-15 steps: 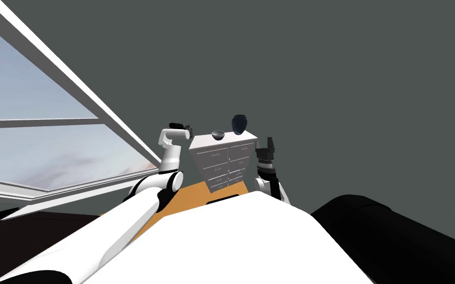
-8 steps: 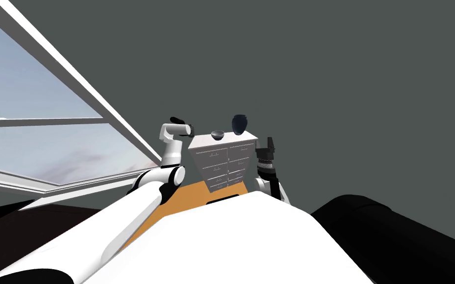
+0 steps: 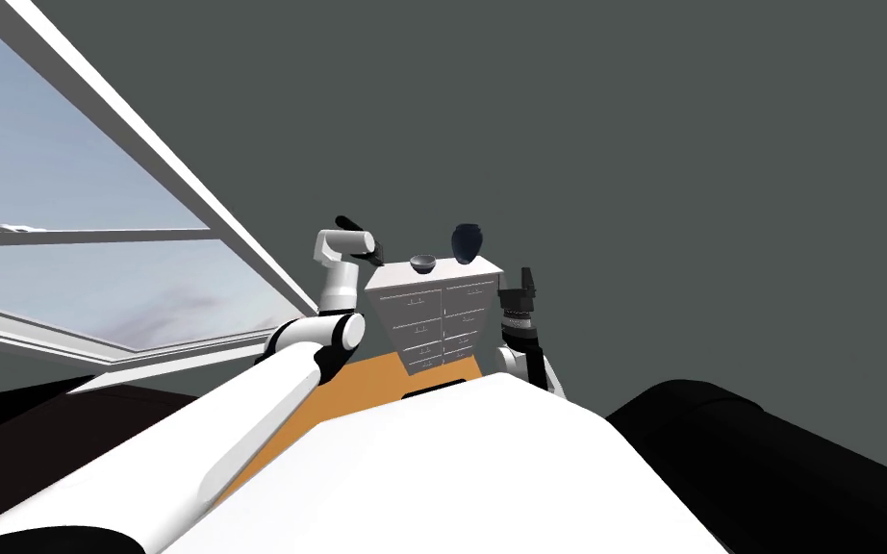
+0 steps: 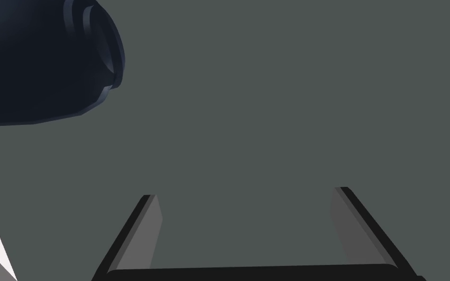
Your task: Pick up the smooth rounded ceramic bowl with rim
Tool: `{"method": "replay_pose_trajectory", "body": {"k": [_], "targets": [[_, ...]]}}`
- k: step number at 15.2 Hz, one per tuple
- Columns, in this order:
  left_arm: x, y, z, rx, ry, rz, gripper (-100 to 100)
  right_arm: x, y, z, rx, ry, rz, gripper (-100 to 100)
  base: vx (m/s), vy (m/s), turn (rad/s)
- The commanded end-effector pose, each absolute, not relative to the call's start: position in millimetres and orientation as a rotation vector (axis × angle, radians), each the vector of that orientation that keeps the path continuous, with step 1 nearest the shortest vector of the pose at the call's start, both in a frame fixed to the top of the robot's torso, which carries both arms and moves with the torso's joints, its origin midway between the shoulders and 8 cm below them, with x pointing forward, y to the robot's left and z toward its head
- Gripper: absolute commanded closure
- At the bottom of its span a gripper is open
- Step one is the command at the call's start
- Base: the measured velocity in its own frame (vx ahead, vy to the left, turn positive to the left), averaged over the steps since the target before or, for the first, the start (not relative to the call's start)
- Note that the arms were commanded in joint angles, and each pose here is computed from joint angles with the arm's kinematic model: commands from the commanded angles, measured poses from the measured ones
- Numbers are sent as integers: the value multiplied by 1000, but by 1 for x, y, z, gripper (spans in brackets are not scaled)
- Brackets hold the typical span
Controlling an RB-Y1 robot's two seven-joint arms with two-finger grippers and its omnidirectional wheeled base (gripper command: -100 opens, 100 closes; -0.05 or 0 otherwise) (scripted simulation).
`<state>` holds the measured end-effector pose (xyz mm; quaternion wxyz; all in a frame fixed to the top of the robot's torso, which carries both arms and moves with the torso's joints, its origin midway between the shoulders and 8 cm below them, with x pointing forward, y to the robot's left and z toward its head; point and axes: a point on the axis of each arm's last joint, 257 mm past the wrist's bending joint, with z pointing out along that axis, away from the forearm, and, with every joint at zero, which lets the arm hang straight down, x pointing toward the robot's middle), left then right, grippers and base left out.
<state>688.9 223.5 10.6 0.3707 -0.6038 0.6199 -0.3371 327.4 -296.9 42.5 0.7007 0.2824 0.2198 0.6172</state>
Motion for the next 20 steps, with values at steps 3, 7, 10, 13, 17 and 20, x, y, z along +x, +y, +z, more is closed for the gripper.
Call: {"method": "replay_pose_trajectory", "body": {"k": [3,7,10,13,17,20], "targets": [[681,206,10,-1599,1654,-844,-100,327,-297,42,629,489,1374,0,5,-58,66],[672,190,11,-1638,1713,-826,-100,327,-297,42,629,490,1374,0,3,-45,53],[663,173,11,-1672,1774,-806,-100,327,-297,42,629,489,1374,0,6,-61,58],[655,156,14,-1689,1823,-798,-100,327,-297,42,629,490,1374,0,7,-41,44],[639,140,10,-1727,1899,-754,-100,327,-297,42,629,489,1374,0,8,-51,45],[627,124,9,-1745,1959,-727,-100,327,-297,42,629,490,1374,0,4,-41,35]]}}
